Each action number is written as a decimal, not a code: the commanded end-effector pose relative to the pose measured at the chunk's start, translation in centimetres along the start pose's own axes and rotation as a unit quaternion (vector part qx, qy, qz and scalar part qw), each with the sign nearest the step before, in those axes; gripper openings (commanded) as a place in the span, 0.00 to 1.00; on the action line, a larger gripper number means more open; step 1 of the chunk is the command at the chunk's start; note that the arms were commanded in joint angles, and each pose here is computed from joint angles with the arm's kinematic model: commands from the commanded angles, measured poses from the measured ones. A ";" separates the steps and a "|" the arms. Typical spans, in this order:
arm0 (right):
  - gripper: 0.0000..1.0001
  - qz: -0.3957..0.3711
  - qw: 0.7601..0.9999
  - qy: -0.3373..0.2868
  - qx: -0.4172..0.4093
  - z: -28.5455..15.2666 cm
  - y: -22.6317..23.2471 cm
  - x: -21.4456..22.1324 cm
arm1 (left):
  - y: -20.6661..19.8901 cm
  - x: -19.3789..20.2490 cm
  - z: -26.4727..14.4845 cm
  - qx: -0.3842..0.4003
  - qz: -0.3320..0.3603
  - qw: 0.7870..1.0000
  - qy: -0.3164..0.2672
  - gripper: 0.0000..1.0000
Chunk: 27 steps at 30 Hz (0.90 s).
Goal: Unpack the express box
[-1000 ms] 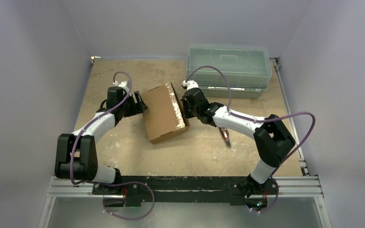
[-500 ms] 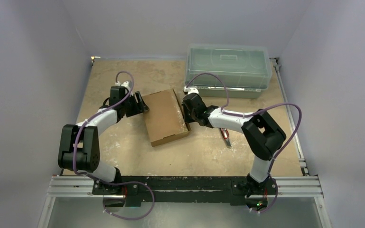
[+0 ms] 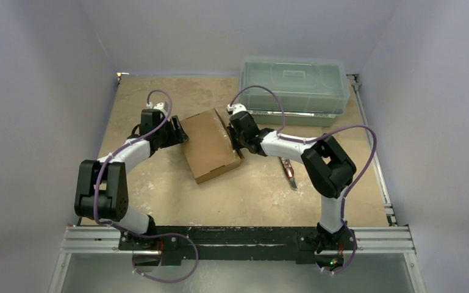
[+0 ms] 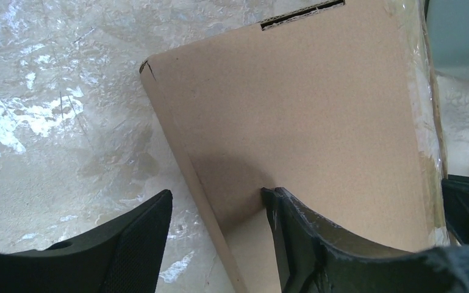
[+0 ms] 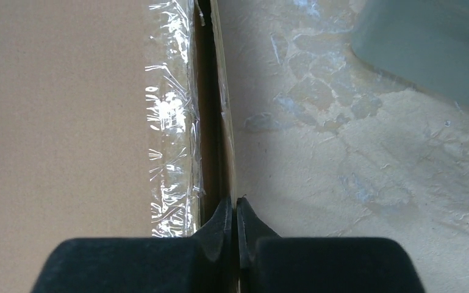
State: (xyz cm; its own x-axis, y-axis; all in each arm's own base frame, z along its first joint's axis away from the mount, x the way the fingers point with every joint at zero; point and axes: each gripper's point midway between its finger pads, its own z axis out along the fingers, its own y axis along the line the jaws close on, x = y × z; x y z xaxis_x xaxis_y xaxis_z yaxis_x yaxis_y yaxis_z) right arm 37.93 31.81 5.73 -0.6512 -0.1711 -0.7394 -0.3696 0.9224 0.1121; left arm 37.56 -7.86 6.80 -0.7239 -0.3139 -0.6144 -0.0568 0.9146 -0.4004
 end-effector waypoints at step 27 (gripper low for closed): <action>0.00 -0.253 0.903 -0.114 0.329 -22.0 -0.5 -11.3 | -13.7 0.9 -4.6 0.245 -0.118 0.962 0.001 0.61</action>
State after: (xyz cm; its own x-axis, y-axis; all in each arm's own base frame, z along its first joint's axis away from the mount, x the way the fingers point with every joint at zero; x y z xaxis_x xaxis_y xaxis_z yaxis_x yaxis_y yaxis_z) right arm 32.07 26.85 25.67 -0.3124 -0.6591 -0.6841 -0.1842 0.7485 -0.6371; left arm 34.21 -16.58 13.73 -0.7370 -0.4730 -0.4829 0.0622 0.6639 -0.7453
